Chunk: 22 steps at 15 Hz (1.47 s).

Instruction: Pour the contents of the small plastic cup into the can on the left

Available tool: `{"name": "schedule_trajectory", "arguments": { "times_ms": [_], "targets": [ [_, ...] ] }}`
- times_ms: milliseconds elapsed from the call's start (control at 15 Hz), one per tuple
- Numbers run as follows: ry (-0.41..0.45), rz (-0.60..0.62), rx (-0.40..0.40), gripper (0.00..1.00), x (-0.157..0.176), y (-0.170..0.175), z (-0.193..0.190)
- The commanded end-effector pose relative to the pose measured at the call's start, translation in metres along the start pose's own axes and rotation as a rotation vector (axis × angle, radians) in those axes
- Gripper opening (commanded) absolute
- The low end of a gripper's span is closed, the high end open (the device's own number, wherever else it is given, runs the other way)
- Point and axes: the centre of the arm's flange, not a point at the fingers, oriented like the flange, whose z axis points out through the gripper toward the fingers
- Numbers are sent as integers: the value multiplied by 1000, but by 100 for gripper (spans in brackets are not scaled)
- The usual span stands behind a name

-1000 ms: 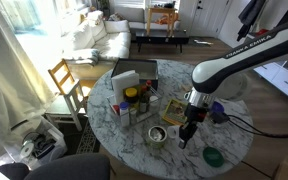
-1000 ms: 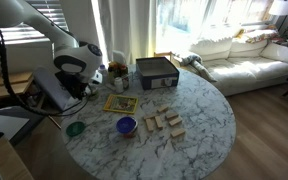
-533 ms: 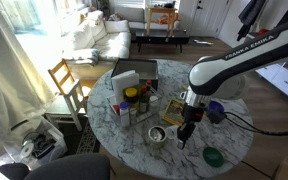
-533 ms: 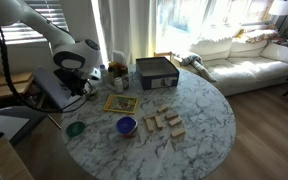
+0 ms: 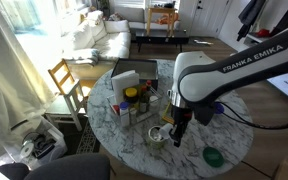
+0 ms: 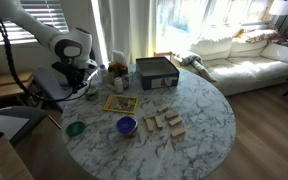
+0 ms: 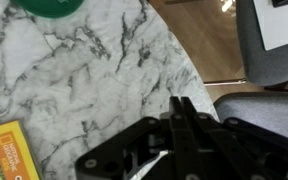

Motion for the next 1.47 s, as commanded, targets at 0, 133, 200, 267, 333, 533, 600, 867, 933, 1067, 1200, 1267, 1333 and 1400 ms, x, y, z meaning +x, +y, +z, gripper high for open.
{"name": "schedule_trajectory", "arguments": {
  "times_ms": [0,133,200,267,333,533,600,867,933,1067,1200,1267,1333,1400],
  "targets": [
    [-83,0,-135,1,23,-7,1],
    [-101,-6,-195,1,32,-12,0],
    [-109,-12,-219,1,37,-15,-1],
    [-118,-18,-250,1,41,-17,-1],
    [-126,-29,-275,1,45,-22,-3],
    [-166,-51,-367,1,51,-33,1],
    [-175,-60,-395,1,51,-36,2],
    [-173,-73,-531,1,48,-48,8],
    [-158,-69,-564,1,46,-51,10],
    [-143,-60,-610,1,46,-54,14],
    [-136,-50,-643,1,45,-55,17],
    [-133,-45,-651,1,45,-54,16],
    [-130,-41,-659,1,45,-53,16],
    [-128,-35,-661,1,44,-51,14]
  ]
}}
